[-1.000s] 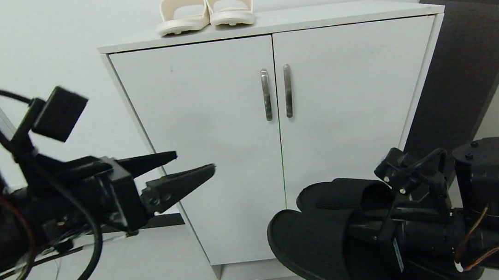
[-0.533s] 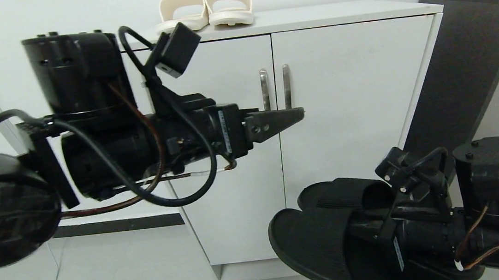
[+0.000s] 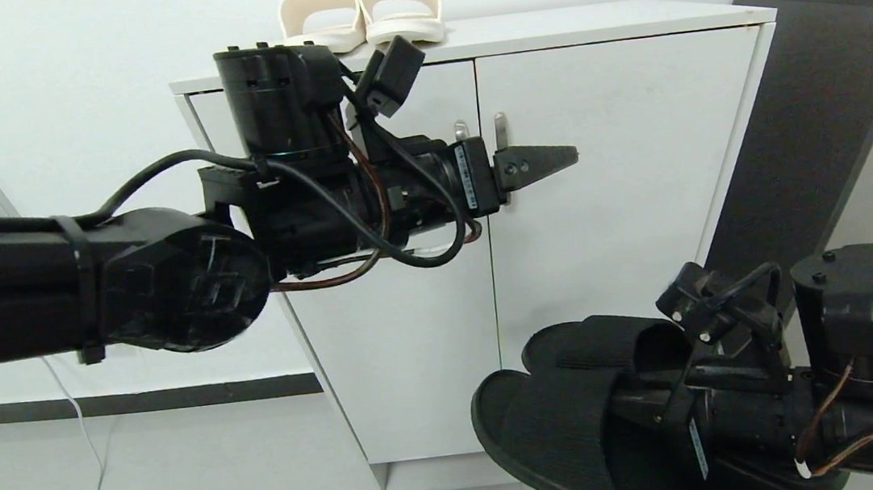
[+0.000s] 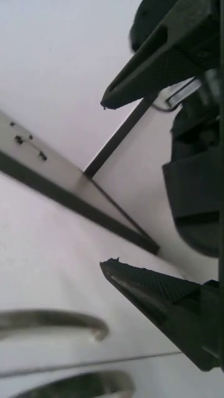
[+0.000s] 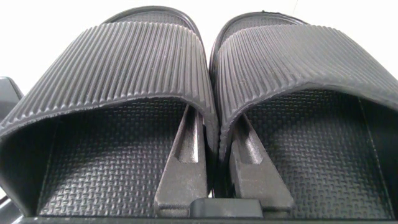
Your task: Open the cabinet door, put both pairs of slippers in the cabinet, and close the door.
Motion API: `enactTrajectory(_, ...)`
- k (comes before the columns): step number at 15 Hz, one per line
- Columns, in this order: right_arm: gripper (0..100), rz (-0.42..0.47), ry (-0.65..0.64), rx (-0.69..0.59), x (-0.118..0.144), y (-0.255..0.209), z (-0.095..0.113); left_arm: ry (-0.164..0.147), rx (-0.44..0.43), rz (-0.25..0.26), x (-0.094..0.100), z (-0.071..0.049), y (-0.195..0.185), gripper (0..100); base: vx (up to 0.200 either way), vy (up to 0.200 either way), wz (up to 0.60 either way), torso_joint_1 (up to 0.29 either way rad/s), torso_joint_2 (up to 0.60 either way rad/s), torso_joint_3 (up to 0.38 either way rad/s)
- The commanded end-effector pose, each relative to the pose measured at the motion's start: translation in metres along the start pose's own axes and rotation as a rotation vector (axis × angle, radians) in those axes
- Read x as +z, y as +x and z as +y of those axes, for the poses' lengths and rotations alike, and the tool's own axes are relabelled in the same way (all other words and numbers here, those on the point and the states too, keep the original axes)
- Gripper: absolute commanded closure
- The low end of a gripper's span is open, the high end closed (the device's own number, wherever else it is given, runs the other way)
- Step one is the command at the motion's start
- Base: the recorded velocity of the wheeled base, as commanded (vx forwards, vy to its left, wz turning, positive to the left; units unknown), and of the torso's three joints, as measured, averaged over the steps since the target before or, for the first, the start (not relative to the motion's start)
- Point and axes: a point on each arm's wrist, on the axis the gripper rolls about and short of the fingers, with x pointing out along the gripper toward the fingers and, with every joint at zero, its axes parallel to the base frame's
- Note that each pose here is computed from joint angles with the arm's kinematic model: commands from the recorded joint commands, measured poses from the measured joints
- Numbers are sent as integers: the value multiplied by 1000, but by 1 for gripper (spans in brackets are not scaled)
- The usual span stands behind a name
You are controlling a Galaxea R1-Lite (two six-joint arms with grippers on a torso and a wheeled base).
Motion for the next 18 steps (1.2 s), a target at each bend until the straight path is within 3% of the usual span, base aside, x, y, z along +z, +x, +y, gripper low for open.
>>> enactTrajectory(1, 100, 1, 1, -1, 0, 0, 0, 2, 9, -3, -1, 6, 11, 0, 0, 0, 0, 0, 0, 0)
enactTrajectory(5, 100, 7, 1, -2, -1, 2, -1, 1, 101, -28, 7, 21, 16, 0, 0, 0, 0, 0, 0, 0)
enactTrajectory(9, 100, 7, 2, -4, -1, 2, -1, 3, 126, -41, 10, 31, 31, 0, 0, 0, 0, 0, 0, 0)
enactTrajectory(12, 100, 7, 2, -4, -1, 2, -1, 29, 191, -60, 9, 42, 44, 0, 0, 0, 0, 0, 0, 0)
enactTrajectory(17, 100, 7, 2, -4, -1, 2, -1, 29, 191, -49, 3, 49, 51, 0, 0, 0, 0, 0, 0, 0)
enactTrajectory(18, 100, 7, 1, -2, -1, 2, -1, 29, 191, -49, 3, 49, 51, 100, 0, 0, 0, 0, 0, 0)
